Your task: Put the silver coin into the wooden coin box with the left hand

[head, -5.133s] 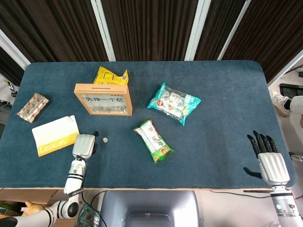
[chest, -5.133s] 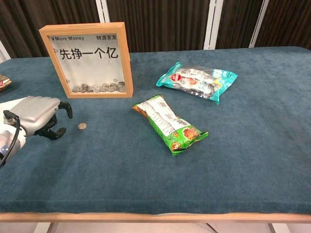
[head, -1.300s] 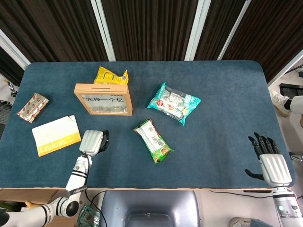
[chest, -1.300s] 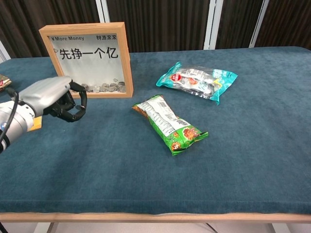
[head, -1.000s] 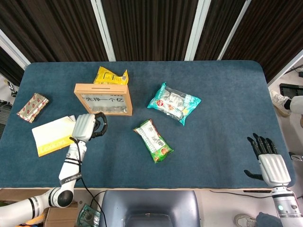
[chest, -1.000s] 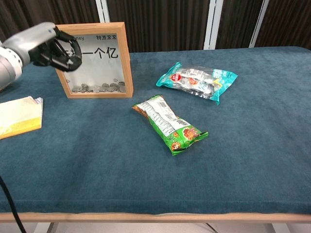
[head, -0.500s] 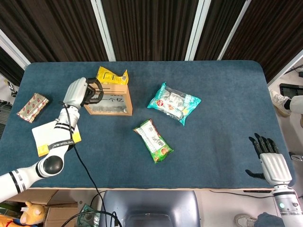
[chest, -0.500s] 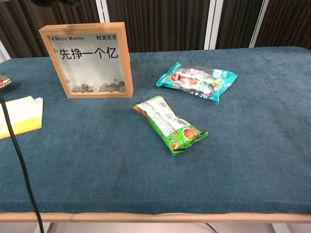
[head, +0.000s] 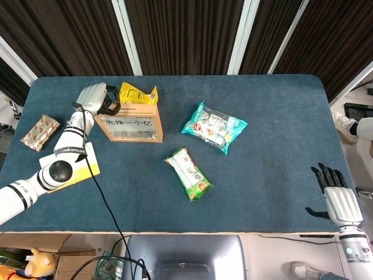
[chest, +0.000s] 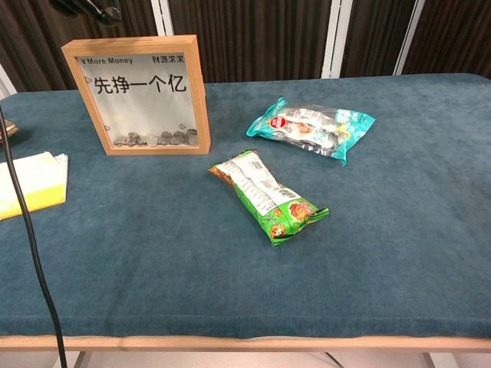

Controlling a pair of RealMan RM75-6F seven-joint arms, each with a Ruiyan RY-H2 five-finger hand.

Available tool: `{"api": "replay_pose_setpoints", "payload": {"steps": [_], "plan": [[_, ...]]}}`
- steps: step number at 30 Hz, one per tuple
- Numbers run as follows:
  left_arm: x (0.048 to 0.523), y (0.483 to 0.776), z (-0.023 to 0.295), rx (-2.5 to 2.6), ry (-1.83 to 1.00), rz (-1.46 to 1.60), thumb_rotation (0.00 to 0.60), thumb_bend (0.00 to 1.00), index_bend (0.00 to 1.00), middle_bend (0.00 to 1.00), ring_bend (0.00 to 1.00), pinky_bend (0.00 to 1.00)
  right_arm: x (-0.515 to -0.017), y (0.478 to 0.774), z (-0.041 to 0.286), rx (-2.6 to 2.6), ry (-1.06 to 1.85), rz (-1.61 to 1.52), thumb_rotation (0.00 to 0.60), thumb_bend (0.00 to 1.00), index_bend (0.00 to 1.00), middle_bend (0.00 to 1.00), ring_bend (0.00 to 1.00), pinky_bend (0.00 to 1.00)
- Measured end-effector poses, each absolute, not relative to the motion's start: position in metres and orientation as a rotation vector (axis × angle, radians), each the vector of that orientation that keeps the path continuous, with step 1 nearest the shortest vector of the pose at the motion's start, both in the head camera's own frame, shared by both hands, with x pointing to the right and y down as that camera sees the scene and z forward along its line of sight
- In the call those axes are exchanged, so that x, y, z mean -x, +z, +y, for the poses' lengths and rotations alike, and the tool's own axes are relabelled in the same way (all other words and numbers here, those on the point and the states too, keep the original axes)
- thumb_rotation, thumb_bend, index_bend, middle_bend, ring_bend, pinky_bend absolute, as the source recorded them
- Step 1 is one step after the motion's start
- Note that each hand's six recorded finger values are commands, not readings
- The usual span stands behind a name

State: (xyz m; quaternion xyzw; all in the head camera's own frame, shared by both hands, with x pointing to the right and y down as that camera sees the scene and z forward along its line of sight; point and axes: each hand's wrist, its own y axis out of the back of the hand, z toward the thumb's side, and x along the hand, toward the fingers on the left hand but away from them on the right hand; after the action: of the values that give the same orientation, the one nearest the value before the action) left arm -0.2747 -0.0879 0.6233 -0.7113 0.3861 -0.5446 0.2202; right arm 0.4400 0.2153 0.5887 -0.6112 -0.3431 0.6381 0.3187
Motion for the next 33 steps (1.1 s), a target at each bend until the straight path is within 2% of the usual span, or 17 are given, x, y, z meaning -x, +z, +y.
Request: {"api": "replay_pose_setpoints", "payload": {"steps": [33], "plan": [[0.267,0.639,-0.087,1.943,-1.567,0.951,0.600,0.61,0.68,1.00,1.00,1.00,-0.441,0.588,0.215,1.613,1.680,-0.905,0.600,0.21,0.00,0.00,0.00,0.00]]}}
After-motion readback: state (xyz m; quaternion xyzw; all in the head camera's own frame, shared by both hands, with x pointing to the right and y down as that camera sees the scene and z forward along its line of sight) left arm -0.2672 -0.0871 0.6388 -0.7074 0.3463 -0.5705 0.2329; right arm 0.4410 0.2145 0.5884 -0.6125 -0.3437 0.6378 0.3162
